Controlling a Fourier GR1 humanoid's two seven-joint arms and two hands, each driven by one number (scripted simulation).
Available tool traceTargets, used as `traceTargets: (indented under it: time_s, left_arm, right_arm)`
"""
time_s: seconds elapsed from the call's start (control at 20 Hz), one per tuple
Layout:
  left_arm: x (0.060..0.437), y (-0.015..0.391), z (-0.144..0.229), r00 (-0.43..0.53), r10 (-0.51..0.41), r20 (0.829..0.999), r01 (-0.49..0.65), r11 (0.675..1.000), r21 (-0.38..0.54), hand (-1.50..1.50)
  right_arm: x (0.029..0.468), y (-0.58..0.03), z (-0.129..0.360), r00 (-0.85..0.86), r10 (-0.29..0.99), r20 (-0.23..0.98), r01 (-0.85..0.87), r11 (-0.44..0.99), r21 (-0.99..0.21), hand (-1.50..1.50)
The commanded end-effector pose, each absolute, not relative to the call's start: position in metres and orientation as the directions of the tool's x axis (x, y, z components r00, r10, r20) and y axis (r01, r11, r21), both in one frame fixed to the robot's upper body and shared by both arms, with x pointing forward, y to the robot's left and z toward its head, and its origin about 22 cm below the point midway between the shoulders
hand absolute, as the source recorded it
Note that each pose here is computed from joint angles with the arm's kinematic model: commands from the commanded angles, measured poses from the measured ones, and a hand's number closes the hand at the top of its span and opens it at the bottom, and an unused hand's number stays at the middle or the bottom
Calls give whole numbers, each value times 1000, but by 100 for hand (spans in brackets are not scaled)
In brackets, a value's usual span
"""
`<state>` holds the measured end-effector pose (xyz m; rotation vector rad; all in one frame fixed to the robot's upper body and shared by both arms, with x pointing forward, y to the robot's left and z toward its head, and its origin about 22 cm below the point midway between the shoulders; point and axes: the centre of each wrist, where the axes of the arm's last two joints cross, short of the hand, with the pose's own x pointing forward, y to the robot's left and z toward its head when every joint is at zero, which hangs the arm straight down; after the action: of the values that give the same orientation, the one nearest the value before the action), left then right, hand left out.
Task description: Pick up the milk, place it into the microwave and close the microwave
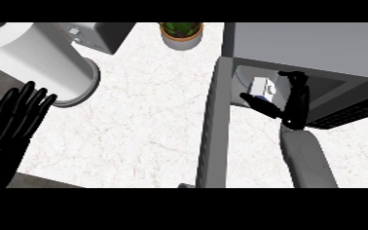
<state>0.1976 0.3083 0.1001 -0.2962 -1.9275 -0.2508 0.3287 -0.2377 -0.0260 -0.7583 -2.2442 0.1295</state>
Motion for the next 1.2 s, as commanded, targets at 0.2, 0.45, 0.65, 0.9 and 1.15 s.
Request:
traceTargets:
  time_s: [0.2,0.45,0.65,0.9,1.15]
  left_arm:
    - [201,297,95,-340,103,935,340,940,20,-150]
    - [202,291,98,-349,96,932,335,942,28,-150]
    - [197,288,96,-347,105,932,332,943,18,-150]
    - [198,282,91,-329,106,938,339,941,13,-150]
    - [200,278,83,-298,111,948,383,924,13,-150]
  right_arm:
    - [360,-241,-23,-326,498,804,442,832,-335,-150]
    - [364,-244,-23,-329,468,821,392,858,-332,-150]
    - [366,-241,-24,-319,429,845,375,876,-303,-150]
    - [363,-239,-31,-313,381,870,332,902,-276,-150]
    - [363,-216,-36,-324,306,895,278,935,-219,-150]
